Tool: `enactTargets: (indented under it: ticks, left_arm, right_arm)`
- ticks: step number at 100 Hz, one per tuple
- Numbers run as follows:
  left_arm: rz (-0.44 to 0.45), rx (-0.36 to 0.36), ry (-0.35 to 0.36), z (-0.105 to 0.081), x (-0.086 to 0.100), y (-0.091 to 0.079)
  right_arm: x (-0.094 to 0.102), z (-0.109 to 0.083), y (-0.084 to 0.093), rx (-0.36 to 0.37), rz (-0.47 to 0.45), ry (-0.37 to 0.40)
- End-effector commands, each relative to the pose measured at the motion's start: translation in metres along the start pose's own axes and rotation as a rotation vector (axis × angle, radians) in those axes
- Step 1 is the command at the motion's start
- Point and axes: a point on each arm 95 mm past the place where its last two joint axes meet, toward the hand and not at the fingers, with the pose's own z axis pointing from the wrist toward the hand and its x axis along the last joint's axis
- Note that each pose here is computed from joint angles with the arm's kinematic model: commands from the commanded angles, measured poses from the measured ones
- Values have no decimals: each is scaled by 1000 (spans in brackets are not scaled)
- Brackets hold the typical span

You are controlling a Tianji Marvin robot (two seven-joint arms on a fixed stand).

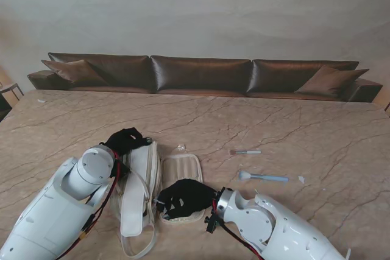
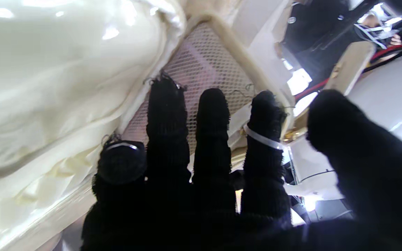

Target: Pack the cosmetics bag

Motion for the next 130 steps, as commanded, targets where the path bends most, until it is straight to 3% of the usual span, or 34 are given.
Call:
enactTargets:
  ticks: [1, 21, 94, 130]
  left_arm:
    - [-6, -11, -2, -1, -3, 3]
    - [-12, -19, 6, -2, -3, 4]
    - [8, -25, 52, -3, 4, 2]
    - [11, -24, 69, -4, 12, 3]
  right_arm:
    - [3, 0, -3, -27, 4, -19]
    - [3, -6, 0, -38, -37, -97]
    - [0, -22, 13, -171, -31, -182]
    - [-2, -26, 13, -183, -13, -225]
